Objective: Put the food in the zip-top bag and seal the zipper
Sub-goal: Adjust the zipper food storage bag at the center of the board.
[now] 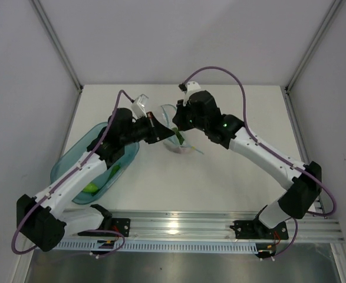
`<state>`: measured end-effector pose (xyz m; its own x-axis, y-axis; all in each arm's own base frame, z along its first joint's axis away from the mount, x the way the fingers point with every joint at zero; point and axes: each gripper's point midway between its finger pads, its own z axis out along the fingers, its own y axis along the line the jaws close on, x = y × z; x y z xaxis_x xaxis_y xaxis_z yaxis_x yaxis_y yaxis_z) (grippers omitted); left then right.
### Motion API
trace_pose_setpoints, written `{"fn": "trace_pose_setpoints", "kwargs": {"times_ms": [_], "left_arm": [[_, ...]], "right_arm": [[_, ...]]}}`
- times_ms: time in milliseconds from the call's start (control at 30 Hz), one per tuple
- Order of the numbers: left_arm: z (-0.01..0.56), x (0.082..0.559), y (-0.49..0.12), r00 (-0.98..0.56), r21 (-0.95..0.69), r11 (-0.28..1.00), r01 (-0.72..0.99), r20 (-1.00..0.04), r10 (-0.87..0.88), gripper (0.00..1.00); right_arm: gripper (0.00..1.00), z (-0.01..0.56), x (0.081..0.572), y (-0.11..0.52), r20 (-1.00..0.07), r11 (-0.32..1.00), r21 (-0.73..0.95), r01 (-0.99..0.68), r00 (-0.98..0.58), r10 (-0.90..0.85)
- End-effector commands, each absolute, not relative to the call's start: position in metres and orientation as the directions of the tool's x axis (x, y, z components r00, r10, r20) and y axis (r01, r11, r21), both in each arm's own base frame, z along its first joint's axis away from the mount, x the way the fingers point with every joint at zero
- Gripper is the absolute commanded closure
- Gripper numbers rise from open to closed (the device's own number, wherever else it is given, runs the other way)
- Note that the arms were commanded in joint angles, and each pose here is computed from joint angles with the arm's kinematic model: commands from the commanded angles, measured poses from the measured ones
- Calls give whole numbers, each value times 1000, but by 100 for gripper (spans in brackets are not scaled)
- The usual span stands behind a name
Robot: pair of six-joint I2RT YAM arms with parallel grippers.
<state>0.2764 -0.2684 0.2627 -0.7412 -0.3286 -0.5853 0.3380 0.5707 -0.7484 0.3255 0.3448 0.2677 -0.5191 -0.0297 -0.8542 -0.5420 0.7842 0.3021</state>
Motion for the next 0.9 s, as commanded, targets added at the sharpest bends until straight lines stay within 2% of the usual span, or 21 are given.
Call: {"fn": "trace_pose_setpoints", "kwargs": {"times_ms": [0, 167, 333, 467, 533, 567, 633, 667, 700, 733, 800, 833, 867], "left_arm": [[314, 238, -279, -777, -808, 403, 430, -559, -289, 100], [295, 212, -275, -838, -847, 380, 373, -483, -255, 99], [296, 205, -271, -829, -842, 379, 383, -494, -260, 99], [314, 214, -273, -802, -819, 392, 419, -536, -263, 98], [317, 221, -273, -790, -809, 413, 418, -548, -274, 87], [318, 225, -273, -783, -805, 419, 420, -555, -281, 76], [329, 237, -274, -755, -789, 438, 431, -581, -305, 58], [336, 241, -274, -735, -775, 443, 451, -604, -308, 42], [340, 248, -274, -720, -763, 459, 455, -619, -315, 34], [347, 250, -274, -701, -750, 463, 472, -638, -319, 20], [350, 256, -268, -649, -702, 506, 501, -691, -317, 11], [357, 258, -263, -623, -684, 525, 507, -712, -325, 1], [355, 260, -257, -599, -652, 562, 510, -738, -312, 1]], "right_arm": [[100, 325, 311, 309, -860, 835, 271, -479, -510, -13], [100, 353, 290, 302, -858, 809, 343, -477, -510, 63], [100, 364, 278, 301, -885, 824, 303, -479, -461, 57], [100, 375, 288, 294, -925, 846, 248, -472, -374, 62], [100, 377, 298, 291, -947, 862, 190, -470, -320, 35], [100, 375, 303, 290, -952, 871, 168, -462, -306, 22], [100, 370, 316, 286, -962, 888, 103, -449, -273, -27], [100, 372, 321, 286, -966, 890, 91, -446, -257, -30], [100, 365, 329, 284, -965, 898, 74, -434, -258, -46], [100, 361, 334, 283, -968, 899, 44, -437, -243, -70], [100, 351, 342, 281, -969, 902, 18, -432, -231, -91], [100, 354, 346, 281, -977, 901, 18, -434, -200, -77], [100, 332, 346, 281, -971, 900, 7, -436, -219, -98]]}}
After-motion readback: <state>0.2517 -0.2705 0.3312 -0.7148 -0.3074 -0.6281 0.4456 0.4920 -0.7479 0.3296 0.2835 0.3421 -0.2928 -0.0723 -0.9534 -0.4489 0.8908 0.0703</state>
